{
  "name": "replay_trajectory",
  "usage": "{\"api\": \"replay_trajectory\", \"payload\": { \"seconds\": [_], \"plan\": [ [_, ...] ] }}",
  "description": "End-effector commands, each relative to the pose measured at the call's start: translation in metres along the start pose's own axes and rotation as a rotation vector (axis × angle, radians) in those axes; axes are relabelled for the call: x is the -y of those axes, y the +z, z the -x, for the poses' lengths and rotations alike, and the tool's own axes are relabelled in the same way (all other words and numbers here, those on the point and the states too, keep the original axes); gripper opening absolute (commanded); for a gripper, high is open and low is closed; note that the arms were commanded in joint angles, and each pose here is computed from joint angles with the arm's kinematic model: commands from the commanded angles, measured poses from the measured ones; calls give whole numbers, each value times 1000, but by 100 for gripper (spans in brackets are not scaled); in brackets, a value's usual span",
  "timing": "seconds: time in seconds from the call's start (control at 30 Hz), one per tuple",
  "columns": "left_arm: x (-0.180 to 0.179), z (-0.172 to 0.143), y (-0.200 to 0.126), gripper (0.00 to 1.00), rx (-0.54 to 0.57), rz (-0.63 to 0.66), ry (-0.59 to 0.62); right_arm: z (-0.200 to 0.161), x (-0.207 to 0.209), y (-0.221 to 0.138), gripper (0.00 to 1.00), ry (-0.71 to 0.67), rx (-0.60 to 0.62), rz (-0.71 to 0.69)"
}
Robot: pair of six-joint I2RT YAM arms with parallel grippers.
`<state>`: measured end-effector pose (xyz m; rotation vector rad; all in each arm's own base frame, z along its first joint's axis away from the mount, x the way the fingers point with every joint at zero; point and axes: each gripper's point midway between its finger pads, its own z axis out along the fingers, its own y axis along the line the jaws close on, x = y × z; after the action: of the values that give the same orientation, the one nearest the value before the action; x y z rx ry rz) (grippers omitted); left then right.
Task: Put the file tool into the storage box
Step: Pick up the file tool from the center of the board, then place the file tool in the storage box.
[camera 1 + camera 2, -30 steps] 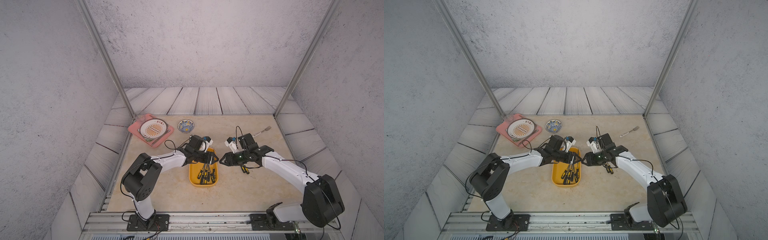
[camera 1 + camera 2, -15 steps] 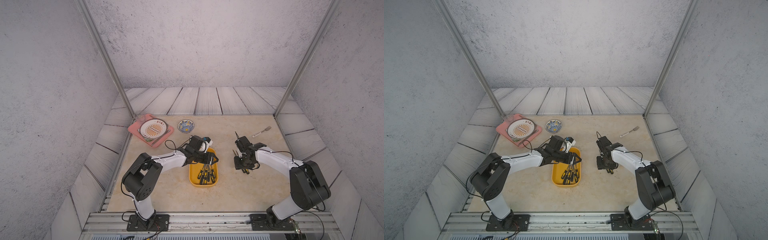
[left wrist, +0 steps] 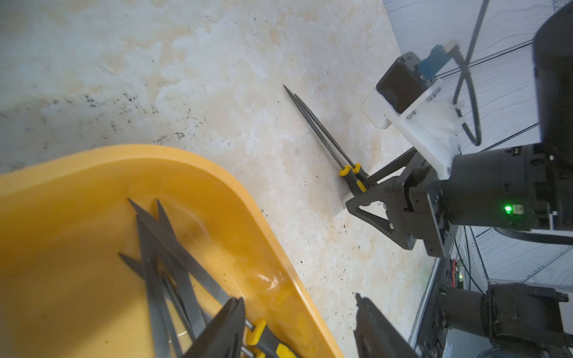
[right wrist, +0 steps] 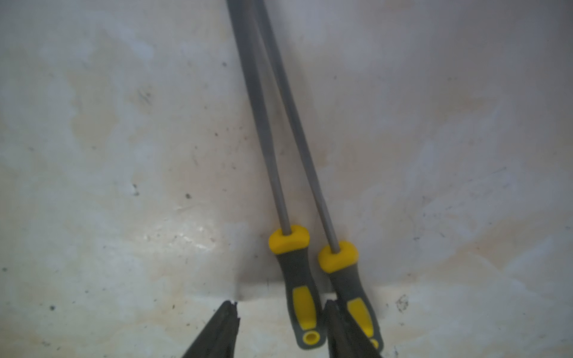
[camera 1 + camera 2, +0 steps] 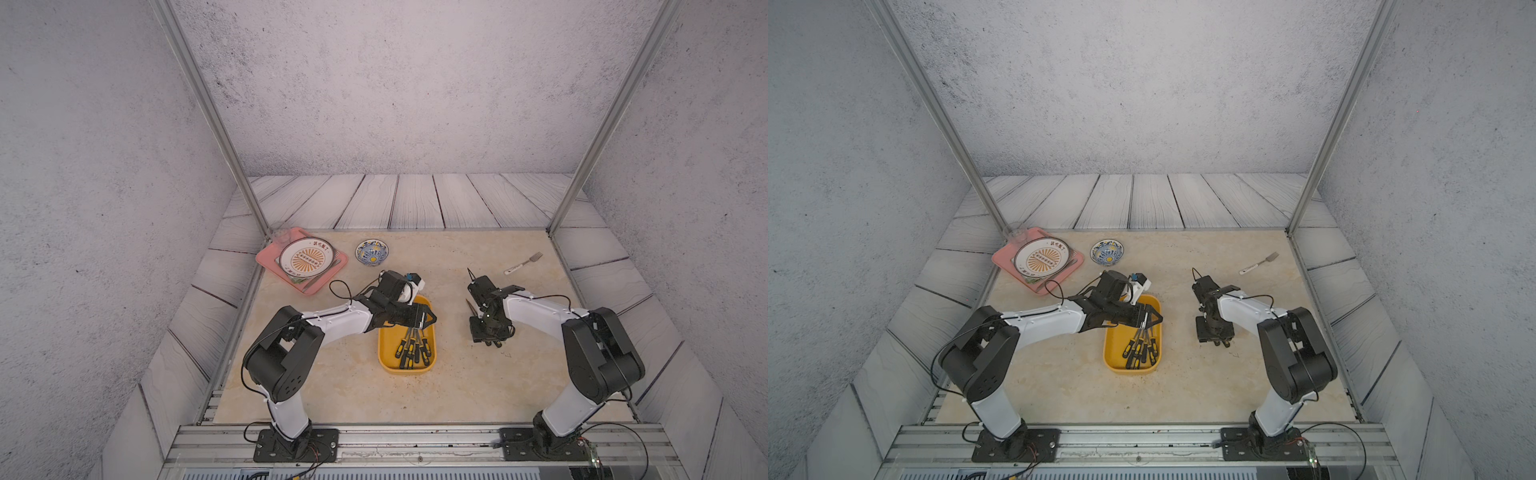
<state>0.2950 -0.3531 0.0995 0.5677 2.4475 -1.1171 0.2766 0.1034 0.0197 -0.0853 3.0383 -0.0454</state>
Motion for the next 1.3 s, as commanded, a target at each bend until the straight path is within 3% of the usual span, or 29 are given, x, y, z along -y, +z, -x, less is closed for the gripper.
{"api": "replay_trajectory", "payload": {
  "seconds": [0.0, 0.1, 0.23, 0.33, 0.43, 0.6, 0.77, 1.1, 1.17, 1.27],
  "plan": [
    [7, 8, -9, 61, 27, -9, 21, -2, -1, 5, 50, -2, -34, 7],
    [9, 9, -9, 61, 28, -15, 21, -7, -11, 11, 41, 1, -66, 60],
    [14, 13, -10, 61, 38, -29, 26, -10, -16, 12, 14, 6, -63, 96],
    [18, 18, -11, 62, 48, -45, 29, -8, -21, 3, 0, 3, -43, 135],
    [24, 23, -11, 64, 54, -68, 33, -2, -39, -16, 0, -4, 12, 252],
    [37, 35, -11, 66, 80, -122, 35, 5, -81, -71, 0, -48, 135, 560],
    [49, 48, -11, 68, 104, -176, 40, 2, -111, -112, 0, -114, 162, 778],
    [50, 56, 4, 67, 96, -209, 13, -1, -132, -156, 0, -201, 224, 952],
    [50, 56, 5, 57, 93, -214, 11, -1, -132, -161, 0, -211, 243, 961],
    [51, 55, 7, 19, 83, -228, 8, -2, -132, -163, 0, -215, 251, 960]
  ]
}}
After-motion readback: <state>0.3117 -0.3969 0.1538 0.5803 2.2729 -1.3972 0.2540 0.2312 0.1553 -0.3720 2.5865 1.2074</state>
